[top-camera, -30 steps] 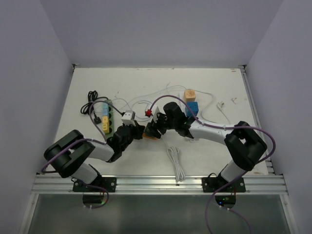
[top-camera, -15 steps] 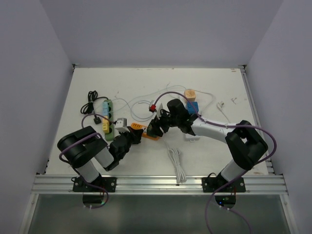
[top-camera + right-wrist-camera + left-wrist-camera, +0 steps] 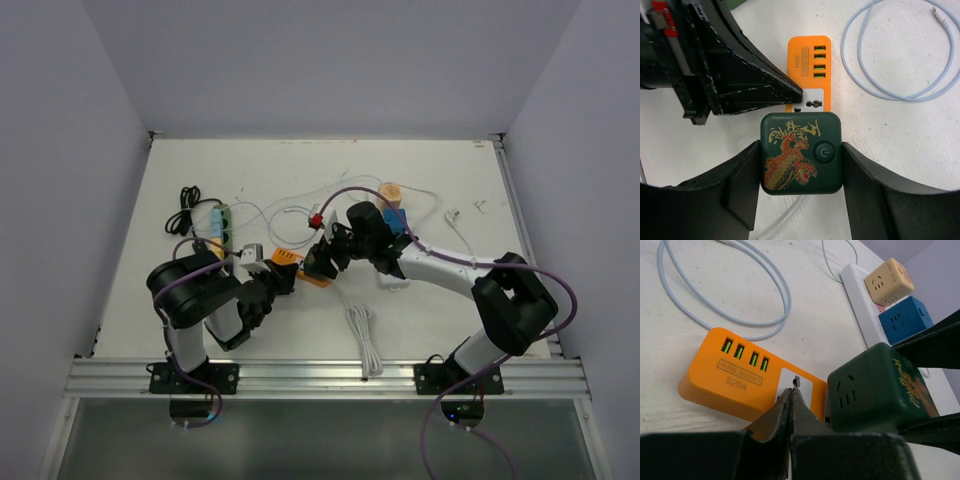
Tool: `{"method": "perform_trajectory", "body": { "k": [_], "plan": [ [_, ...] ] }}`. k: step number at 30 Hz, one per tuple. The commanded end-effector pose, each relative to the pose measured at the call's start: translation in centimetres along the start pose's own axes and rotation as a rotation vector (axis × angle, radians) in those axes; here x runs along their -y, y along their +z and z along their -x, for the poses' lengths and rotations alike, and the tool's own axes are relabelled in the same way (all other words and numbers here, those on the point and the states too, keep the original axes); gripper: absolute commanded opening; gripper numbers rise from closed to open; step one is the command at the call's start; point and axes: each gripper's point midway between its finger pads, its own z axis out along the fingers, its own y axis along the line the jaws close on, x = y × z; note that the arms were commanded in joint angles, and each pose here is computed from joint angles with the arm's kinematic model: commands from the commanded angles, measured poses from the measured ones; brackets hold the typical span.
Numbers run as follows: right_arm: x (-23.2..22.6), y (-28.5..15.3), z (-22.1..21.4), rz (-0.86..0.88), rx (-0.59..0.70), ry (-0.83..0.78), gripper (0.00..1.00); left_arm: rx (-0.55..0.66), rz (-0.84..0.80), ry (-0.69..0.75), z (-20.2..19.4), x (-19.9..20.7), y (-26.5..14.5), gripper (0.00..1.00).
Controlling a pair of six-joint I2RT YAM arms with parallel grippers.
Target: Pull the plug off the socket
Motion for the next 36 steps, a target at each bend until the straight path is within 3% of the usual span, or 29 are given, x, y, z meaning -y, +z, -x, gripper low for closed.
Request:
{"method": "perform_trajectory", "body": {
  "k": [1, 6, 11, 14, 18, 20, 24, 29, 36],
  "plan": [
    [-0.6, -1.6, 6.2, -0.017, 0.206, -0.139, 0.09, -0.173, 0.176, 0.167, -4.4, -6.0, -2.1, 0.00],
    [0.1, -2.7, 7.6, -0.073, 0.213, -0.133, 0.09, -0.178, 0.180, 0.172, -4.3, -5.8, -1.9, 0.00],
    [2.3, -5.2, 9.9, -0.237, 0.265, -0.096, 0.09, -0.171, 0.135, 0.153, -3.8, -4.3, -1.6, 0.00],
    [4.6, -5.8, 9.8, -0.327, 0.268, 0.000, 0.10, -0.159, 0.062, 0.149, -2.7, -1.7, -0.8, 0.11],
    [8.1, -6.3, 9.7, -0.348, 0.318, 0.265, 0.12, -0.216, 0.055, 0.203, -1.7, 0.9, 0.6, 0.32],
    [10.5, -6.9, 10.0, -0.390, 0.353, 0.347, 0.13, -0.162, -0.014, 0.204, 1.2, 4.7, 1.8, 0.38],
    [13.4, -5.3, 10.1, -0.398, 0.362, 0.486, 0.18, -0.149, 0.012, 0.281, 5.6, 8.0, 2.7, 0.57],
    [16.2, -2.1, 11.0, -0.375, 0.368, 0.598, 0.19, -0.090, -0.048, 0.292, 12.8, 13.0, 2.3, 0.67],
    [20.0, 2.7, 8.2, -0.419, 0.295, 0.768, 0.26, -0.077, 0.046, 0.386, 19.4, 11.6, -2.9, 0.77]
  ]
}}
